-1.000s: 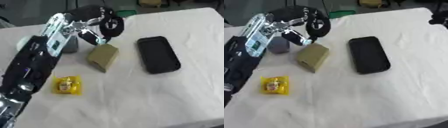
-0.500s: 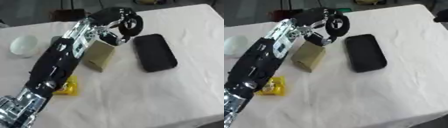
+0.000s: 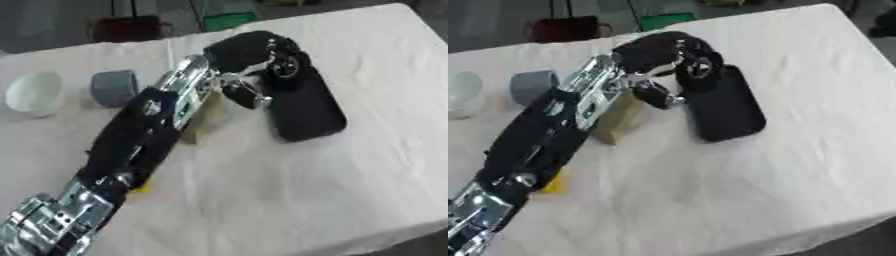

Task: Pick up objects on the table and place them in the box.

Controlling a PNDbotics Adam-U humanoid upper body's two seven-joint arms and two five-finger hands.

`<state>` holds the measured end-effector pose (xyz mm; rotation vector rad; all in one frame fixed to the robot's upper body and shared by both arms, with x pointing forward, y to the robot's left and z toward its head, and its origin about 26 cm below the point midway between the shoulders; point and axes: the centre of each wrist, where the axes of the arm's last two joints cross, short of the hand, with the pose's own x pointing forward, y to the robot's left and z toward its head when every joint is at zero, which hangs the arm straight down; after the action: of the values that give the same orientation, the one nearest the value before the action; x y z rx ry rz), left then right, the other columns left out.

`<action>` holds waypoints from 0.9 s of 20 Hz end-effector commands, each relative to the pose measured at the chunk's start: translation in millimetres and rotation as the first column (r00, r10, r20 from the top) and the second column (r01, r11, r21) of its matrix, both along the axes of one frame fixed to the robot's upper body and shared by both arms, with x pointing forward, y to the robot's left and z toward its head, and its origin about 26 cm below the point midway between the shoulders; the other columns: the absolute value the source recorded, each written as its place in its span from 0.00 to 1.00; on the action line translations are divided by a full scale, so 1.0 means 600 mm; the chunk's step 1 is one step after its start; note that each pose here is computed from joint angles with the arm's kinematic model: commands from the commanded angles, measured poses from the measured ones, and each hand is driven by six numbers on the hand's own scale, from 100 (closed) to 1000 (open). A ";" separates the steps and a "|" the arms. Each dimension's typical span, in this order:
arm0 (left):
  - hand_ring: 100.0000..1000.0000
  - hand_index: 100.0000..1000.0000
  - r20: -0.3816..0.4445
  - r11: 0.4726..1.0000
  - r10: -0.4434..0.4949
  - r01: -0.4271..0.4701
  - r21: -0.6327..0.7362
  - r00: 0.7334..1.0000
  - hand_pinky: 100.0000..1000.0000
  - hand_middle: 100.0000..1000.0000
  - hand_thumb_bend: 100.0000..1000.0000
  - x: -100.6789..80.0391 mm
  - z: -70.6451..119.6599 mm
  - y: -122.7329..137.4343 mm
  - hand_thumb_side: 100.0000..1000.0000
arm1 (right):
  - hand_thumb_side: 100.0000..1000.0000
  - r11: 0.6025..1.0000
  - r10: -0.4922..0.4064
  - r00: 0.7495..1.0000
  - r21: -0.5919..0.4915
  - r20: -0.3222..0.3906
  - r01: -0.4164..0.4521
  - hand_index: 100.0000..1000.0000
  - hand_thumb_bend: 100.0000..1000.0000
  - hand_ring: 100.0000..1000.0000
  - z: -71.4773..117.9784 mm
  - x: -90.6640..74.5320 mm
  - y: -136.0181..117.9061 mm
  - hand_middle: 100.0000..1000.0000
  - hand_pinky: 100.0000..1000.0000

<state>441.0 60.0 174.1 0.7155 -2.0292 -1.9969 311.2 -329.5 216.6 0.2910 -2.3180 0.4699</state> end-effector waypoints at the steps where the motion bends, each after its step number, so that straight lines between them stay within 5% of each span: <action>1: 0.87 0.54 0.025 0.999 -0.026 0.025 0.019 0.999 0.93 0.80 0.00 -0.004 0.002 -0.017 0.12 | 0.73 1.000 0.021 0.999 -0.014 0.039 -0.020 0.87 0.00 0.64 0.019 -0.004 0.005 0.79 0.65; 9: 0.87 0.60 0.033 0.997 -0.023 0.021 0.072 0.999 0.93 0.80 0.00 -0.004 -0.028 -0.025 0.13 | 0.73 1.000 0.025 0.999 -0.017 0.043 -0.025 0.87 0.00 0.64 0.019 -0.004 0.008 0.79 0.65; 15: 0.86 0.74 0.073 0.998 0.028 -0.032 0.051 0.997 0.92 0.80 0.00 0.002 -0.027 -0.021 0.13 | 0.73 0.999 0.029 0.999 -0.016 0.044 -0.028 0.87 0.00 0.64 0.020 -0.004 0.009 0.79 0.65; 16: 0.86 0.84 0.077 0.998 0.045 -0.048 0.047 0.996 0.92 0.80 0.00 0.004 -0.025 -0.018 0.16 | 0.73 0.999 0.031 0.999 -0.016 0.045 -0.030 0.87 0.00 0.64 0.020 -0.004 0.010 0.79 0.65; 17: 0.86 0.84 0.082 0.997 0.065 -0.069 0.045 0.995 0.92 0.80 0.00 0.006 -0.024 -0.017 0.16 | 0.73 0.999 0.034 0.998 -0.015 0.046 -0.033 0.87 0.00 0.64 0.020 -0.004 0.011 0.79 0.65; 18: 0.87 0.90 0.085 0.996 0.078 -0.082 0.046 0.993 0.93 0.81 0.00 0.006 -0.022 -0.017 0.26 | 0.73 0.999 0.036 0.998 -0.014 0.047 -0.036 0.87 0.00 0.64 0.021 -0.004 0.012 0.79 0.65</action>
<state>443.4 54.0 146.4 0.8446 -1.9405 -2.0335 311.4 -324.5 218.3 0.3160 -2.3282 0.4816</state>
